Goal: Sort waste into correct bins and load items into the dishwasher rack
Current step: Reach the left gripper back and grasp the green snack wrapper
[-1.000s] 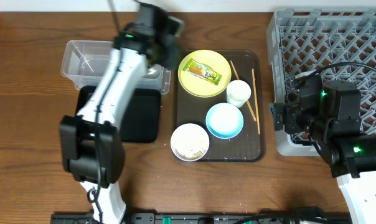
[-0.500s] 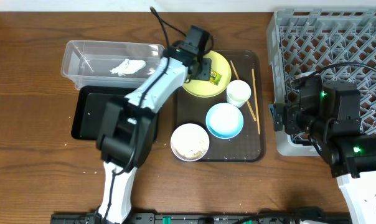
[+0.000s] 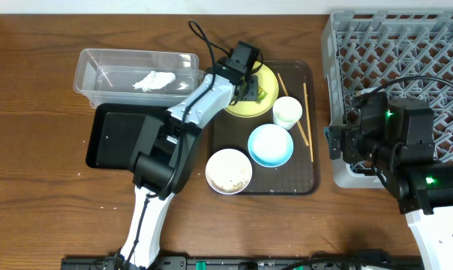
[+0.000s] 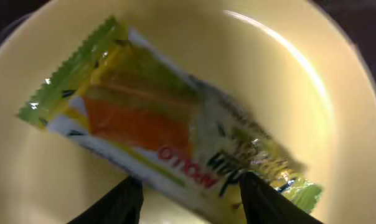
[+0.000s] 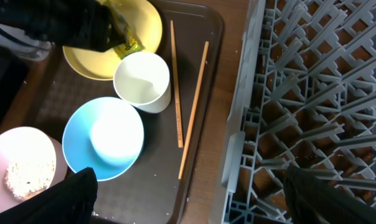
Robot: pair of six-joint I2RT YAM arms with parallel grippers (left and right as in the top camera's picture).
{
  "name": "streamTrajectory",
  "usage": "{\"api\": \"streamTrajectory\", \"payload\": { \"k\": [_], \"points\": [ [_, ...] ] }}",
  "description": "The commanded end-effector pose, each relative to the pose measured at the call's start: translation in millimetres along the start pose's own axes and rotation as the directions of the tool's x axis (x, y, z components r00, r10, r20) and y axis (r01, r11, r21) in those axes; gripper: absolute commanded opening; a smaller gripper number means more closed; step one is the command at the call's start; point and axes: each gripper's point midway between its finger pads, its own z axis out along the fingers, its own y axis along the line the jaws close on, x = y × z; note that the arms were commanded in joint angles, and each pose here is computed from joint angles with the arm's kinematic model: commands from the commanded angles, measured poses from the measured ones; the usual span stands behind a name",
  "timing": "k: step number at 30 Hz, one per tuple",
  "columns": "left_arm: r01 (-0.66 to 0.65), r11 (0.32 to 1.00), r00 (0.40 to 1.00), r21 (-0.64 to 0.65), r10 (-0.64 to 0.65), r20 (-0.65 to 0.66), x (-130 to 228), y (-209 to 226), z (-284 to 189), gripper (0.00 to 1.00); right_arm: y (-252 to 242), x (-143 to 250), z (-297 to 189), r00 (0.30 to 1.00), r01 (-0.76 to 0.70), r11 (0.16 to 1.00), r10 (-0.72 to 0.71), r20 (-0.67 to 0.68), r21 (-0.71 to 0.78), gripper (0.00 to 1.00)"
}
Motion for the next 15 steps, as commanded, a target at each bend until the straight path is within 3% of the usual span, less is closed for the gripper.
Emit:
{"api": "streamTrajectory", "payload": {
  "k": [1,4,9,15],
  "points": [
    [0.01,0.999,0.999,-0.037,-0.011,-0.045,15.0,10.1,20.2,0.51,4.8,-5.8,-4.5,1.0,-0.007,1.0,0.008,0.018,-0.014,0.93],
    [0.009,0.999,0.999,-0.038,-0.011,-0.049,16.5,10.8,21.8,0.43,4.8,-5.8,-4.5,1.0,-0.007,1.0,0.008,0.018,-0.014,0.93],
    [0.01,0.999,0.999,-0.035,-0.011,-0.042,14.8,10.1,21.8,0.06,4.8,-4.8,-4.5,1.0,-0.008,1.0,0.008,0.014,-0.014,0.93],
    [-0.015,1.0,1.0,-0.019,0.015,-0.003,-3.0,5.7,-12.2,0.06,4.8,-4.7,-4.5,1.0,-0.008,1.0,0.008,0.014,-0.014,0.93]
  ]
}}
